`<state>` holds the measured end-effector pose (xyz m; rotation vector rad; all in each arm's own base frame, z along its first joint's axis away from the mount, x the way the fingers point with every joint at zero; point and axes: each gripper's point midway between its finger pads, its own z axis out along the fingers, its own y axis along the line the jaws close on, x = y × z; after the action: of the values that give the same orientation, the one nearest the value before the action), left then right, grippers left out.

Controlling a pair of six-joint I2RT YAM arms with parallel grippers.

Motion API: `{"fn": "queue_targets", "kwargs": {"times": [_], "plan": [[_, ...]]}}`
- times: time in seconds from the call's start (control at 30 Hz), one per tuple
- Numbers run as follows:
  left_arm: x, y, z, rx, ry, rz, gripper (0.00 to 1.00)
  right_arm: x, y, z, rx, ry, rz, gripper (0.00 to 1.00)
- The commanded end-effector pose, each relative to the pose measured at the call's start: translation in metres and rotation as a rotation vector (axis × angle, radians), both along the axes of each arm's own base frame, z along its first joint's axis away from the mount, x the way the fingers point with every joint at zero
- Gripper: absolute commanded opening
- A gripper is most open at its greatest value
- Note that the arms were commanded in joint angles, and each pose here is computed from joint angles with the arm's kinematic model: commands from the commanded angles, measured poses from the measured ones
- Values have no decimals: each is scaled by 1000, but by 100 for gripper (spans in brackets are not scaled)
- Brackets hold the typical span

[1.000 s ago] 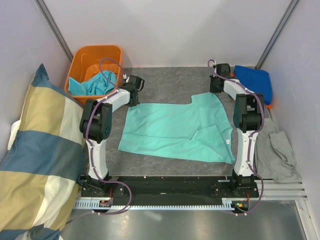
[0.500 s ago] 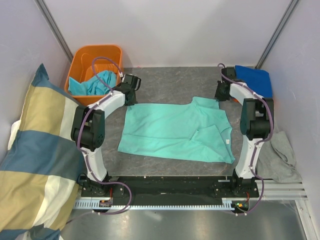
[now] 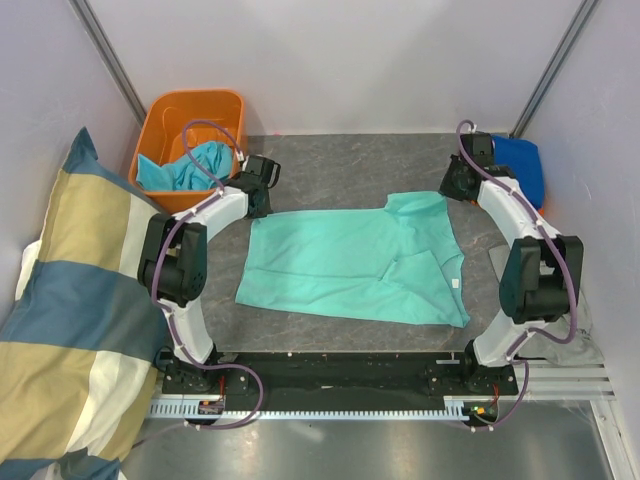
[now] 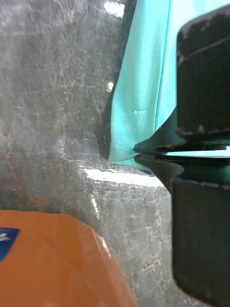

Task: Fold and stack the t-shirts
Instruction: Fold the tshirt

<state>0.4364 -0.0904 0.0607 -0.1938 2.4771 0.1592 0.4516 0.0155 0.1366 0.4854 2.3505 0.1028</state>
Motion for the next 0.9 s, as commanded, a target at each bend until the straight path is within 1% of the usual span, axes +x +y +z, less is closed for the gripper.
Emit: {"fn": "queue_targets", "kwargs": {"times": [0.0, 0.07, 0.2, 0.23, 0.4, 0.43, 0.47, 0.57, 0.7, 0.87], "plan": [[-1, 5, 25, -38, -87, 66, 2, -34, 1, 3, 26, 31, -34, 0], [-7, 5, 21, -47, -84, 69, 2, -46, 2, 12, 46, 20, -46, 0], [-18, 7, 23, -65, -90, 85, 2, -79, 2, 8, 65, 57, -74, 0], [-23, 8, 26, -71, -96, 83, 2, -86, 2, 16, 70, 37, -81, 0], [-39, 12, 32, -89, -110, 93, 2, -116, 7, 22, 112, 28, -91, 0], [-46, 12, 28, -95, -97, 92, 2, -119, 9, 22, 120, 30, -87, 0], [-48, 12, 34, -111, -114, 97, 2, -125, 13, 20, 131, 45, -77, 0], [-60, 13, 32, -130, -112, 109, 2, -142, 21, 14, 140, 70, -51, 0], [-79, 19, 18, -128, -82, 137, 2, -164, 27, 5, 155, 103, -27, 0], [-92, 22, 16, -148, -85, 162, 2, -188, 34, -5, 167, 140, -19, 0]]}}
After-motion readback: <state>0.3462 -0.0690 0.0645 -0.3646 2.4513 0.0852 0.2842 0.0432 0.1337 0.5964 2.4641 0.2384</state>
